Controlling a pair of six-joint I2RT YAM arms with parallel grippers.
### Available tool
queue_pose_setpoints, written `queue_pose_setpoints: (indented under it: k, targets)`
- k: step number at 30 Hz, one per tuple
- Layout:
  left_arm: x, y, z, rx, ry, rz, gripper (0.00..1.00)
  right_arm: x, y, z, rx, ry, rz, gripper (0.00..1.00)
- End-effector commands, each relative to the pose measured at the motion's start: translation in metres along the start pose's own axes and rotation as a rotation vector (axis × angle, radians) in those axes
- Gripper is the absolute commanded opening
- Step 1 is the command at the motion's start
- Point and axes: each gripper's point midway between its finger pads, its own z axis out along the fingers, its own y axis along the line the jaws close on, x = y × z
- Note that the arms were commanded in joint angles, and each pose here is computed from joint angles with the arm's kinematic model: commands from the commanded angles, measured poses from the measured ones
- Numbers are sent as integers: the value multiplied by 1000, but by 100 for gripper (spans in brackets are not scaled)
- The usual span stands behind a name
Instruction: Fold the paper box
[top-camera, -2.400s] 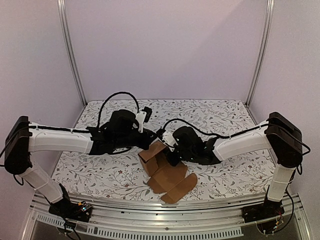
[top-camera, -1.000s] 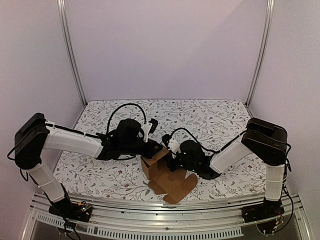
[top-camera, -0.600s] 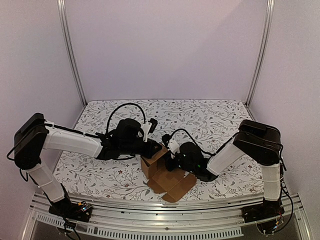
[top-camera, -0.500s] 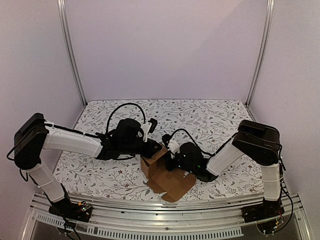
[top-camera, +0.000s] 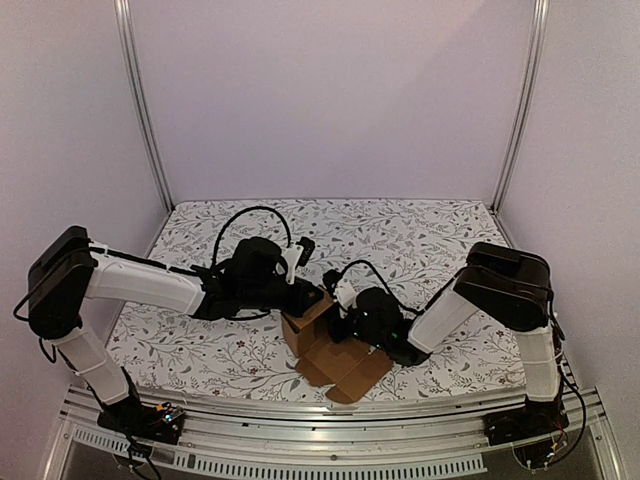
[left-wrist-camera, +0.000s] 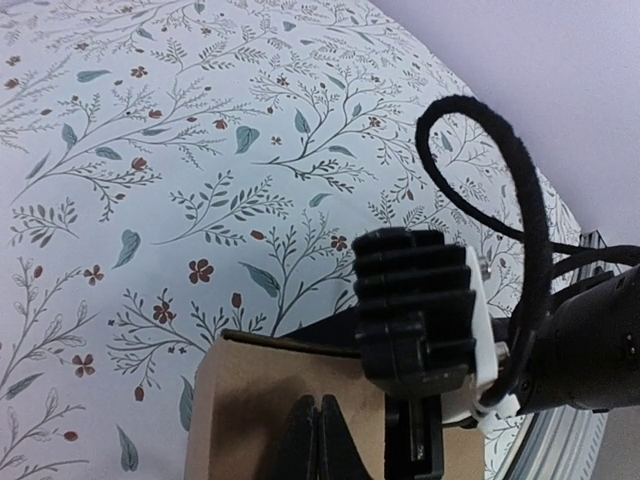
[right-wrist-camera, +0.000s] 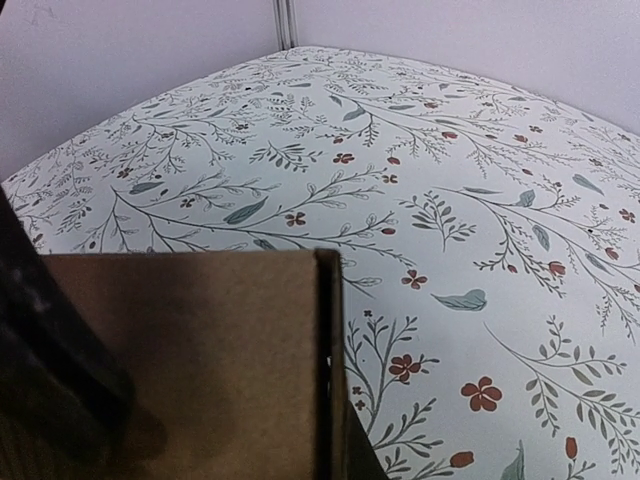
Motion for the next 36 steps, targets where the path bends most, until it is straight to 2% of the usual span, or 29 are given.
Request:
queue_pose_setpoints:
  k: [1, 7, 10, 13, 17, 22, 31, 36]
  targets:
    - [28, 14, -2, -37, 104, -8, 0, -5, -5, 7, 23, -31, 11, 0]
    - [28, 14, -4, -40, 104, -7, 0, -7, -6, 9, 31, -39, 15, 0]
    - [28, 15, -5, -44, 103, -6, 0, -9, -7, 8, 34, -45, 19, 13]
    - [28, 15, -5, -49, 104, -3, 0, -12, -8, 6, 39, -55, 20, 16]
    - [29, 16, -4, -50, 107, -4, 0, -18, -8, 5, 41, -68, 19, 13]
    - [28, 15, -5, -47, 106, -4, 0, -17, -9, 5, 46, -68, 14, 0]
    - [26, 16, -8, -55, 98, -5, 0, -12, -10, 3, 74, -60, 2, 0]
    - [8, 15, -21, -84, 56, 7, 17, -9, -19, -1, 133, -37, -26, 0]
